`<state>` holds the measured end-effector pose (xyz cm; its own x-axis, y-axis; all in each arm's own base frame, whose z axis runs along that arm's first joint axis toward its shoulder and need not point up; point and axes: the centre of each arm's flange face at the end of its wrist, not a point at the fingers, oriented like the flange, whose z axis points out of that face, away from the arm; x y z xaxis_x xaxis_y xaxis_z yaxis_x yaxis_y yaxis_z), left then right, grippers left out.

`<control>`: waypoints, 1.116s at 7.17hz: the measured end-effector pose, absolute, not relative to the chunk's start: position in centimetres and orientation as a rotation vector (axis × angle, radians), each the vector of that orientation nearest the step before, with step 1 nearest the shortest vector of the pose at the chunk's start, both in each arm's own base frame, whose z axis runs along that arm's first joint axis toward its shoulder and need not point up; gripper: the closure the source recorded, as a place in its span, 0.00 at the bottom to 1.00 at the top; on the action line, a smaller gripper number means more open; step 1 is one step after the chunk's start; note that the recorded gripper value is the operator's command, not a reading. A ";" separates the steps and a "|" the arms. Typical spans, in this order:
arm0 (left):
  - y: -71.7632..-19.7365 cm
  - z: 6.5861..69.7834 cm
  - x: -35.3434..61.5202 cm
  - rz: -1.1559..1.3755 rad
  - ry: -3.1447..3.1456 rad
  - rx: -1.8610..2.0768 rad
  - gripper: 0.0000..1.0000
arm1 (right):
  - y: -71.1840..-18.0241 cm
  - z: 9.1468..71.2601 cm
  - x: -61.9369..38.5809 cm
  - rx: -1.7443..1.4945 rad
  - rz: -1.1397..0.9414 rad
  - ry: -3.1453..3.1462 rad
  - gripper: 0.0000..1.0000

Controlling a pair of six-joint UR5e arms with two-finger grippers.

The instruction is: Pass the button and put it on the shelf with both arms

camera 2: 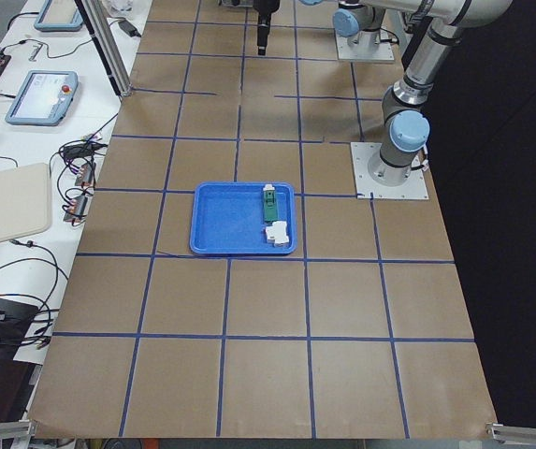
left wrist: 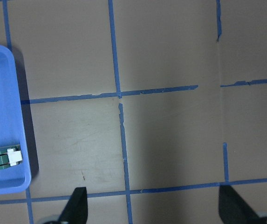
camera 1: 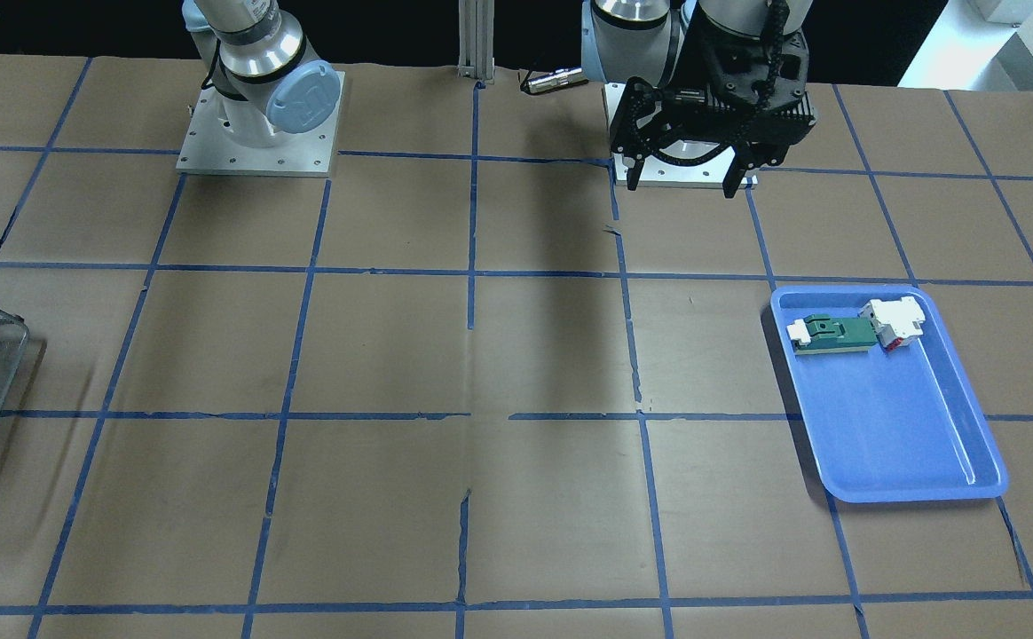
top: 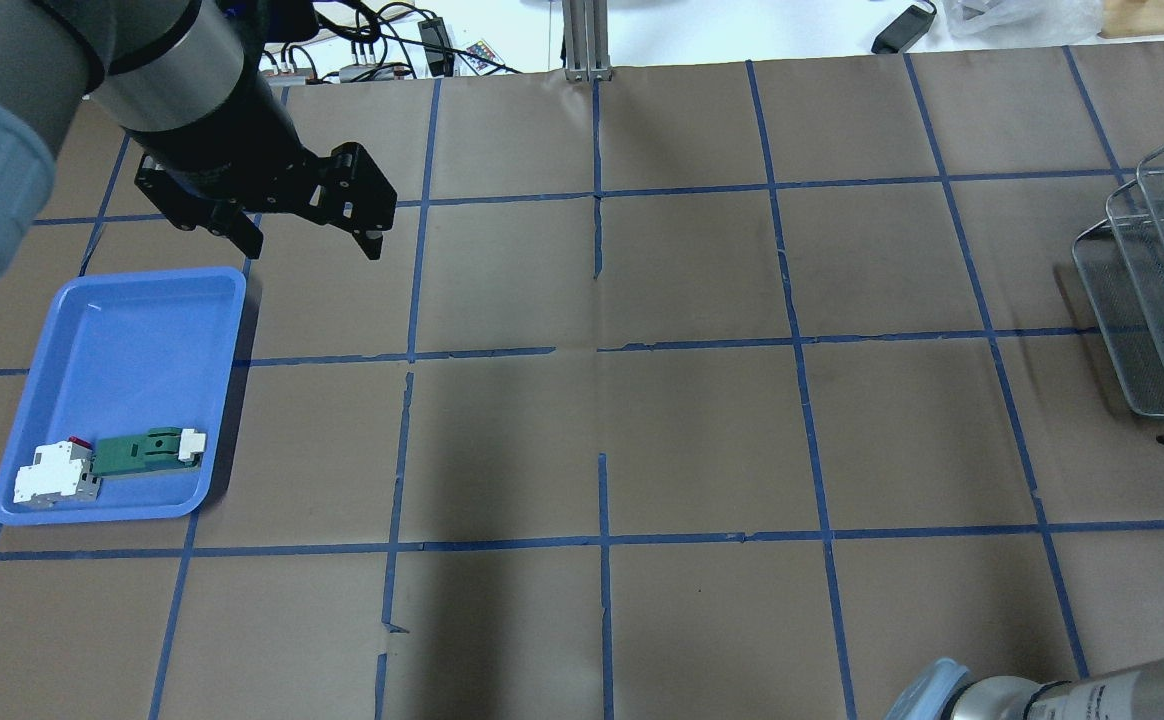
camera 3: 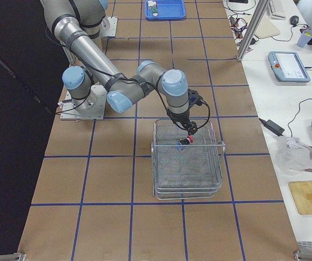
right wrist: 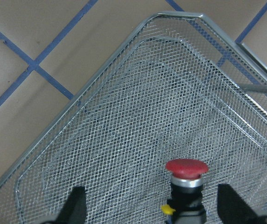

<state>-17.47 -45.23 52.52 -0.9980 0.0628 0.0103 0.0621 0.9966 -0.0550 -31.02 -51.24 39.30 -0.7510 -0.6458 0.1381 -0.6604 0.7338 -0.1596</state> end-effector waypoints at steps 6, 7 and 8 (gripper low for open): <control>-45.1 52.7 -17.5 0.084 -3.124 -0.098 0.00 | -49.2 48.9 -7.6 0.674 0.056 -3.021 0.00; -45.2 52.8 -17.5 0.087 -3.125 -0.098 0.00 | -48.6 50.3 -2.6 0.592 0.074 -3.033 0.00; -45.5 52.8 -17.5 0.088 -3.124 -0.097 0.00 | -48.2 51.2 1.8 0.499 0.098 -3.047 0.00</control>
